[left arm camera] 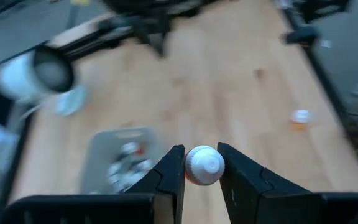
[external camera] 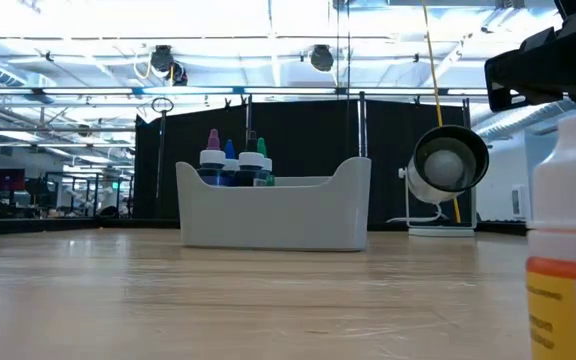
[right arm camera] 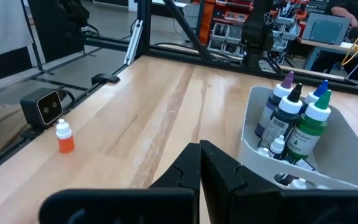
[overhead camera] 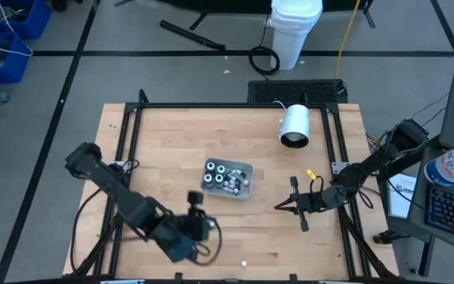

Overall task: Pick & Place food coloring
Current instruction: Put the orange food coloring bottle into the gray bin

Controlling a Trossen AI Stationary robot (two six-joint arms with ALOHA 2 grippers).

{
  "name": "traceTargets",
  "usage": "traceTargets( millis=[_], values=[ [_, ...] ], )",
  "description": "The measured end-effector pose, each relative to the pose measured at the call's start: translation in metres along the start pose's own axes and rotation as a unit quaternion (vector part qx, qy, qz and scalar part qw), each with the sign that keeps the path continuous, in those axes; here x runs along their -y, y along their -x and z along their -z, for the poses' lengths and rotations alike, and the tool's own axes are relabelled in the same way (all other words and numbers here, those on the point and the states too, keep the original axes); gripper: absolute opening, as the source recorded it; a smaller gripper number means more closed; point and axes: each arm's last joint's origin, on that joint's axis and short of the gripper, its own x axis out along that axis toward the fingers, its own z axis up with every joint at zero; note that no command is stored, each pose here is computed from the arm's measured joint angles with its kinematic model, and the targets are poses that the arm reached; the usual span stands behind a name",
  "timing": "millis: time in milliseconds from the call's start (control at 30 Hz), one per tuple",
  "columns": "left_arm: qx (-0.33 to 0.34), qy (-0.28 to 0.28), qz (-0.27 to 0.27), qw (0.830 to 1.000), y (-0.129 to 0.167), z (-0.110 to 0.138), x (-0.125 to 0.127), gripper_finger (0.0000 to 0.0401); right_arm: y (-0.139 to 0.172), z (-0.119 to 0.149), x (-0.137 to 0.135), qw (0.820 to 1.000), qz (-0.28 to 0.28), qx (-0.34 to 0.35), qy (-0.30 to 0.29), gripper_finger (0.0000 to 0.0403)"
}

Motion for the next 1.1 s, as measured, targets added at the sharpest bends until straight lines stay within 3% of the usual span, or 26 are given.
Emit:
traceTargets(
  millis=[133, 267, 467, 600, 800, 967, 1100],
  values=[
    [0.001, 0.026, -0.040, 0.999, 0.018, 0.004, -0.028, 0.0084, 0.000, 0.000, 0.000, 1.000, 0.000, 0.001, -0.001, 0.0000],
    [0.026, 0.038, -0.034, 0.998, 0.032, 0.027, -0.042, 0.0084, 0.000, 0.000, 0.000, 1.000, 0.000, -0.001, 0.000, 0.0000],
    [0.101, 0.117, -0.013, 0.988, 0.033, 0.103, -0.054, 0.0084, 0.000, 0.000, 0.000, 1.000, 0.000, -0.002, 0.001, 0.0000],
    [0.192, 0.169, 0.035, 0.966, 0.022, 0.151, -0.052, 0.0084, 0.000, 0.000, 0.000, 1.000, 0.000, -0.002, 0.001, 0.0000],
    [0.251, 0.248, 0.042, 0.935, 0.000, 0.200, -0.053, 0.0083, 0.000, 0.000, 0.000, 1.000, 0.000, -0.002, 0.001, 0.0000],
    [0.237, 0.310, 0.028, 0.920, -0.013, 0.204, -0.060, 0.0083, 0.000, 0.000, 0.001, 1.000, 0.002, -0.002, 0.001, 0.0000],
    [0.240, 0.296, 0.042, 0.924, -0.024, 0.173, -0.066, 0.0083, 0.000, 0.000, 0.001, 1.000, 0.002, -0.002, 0.001, 0.0000]
  ],
)
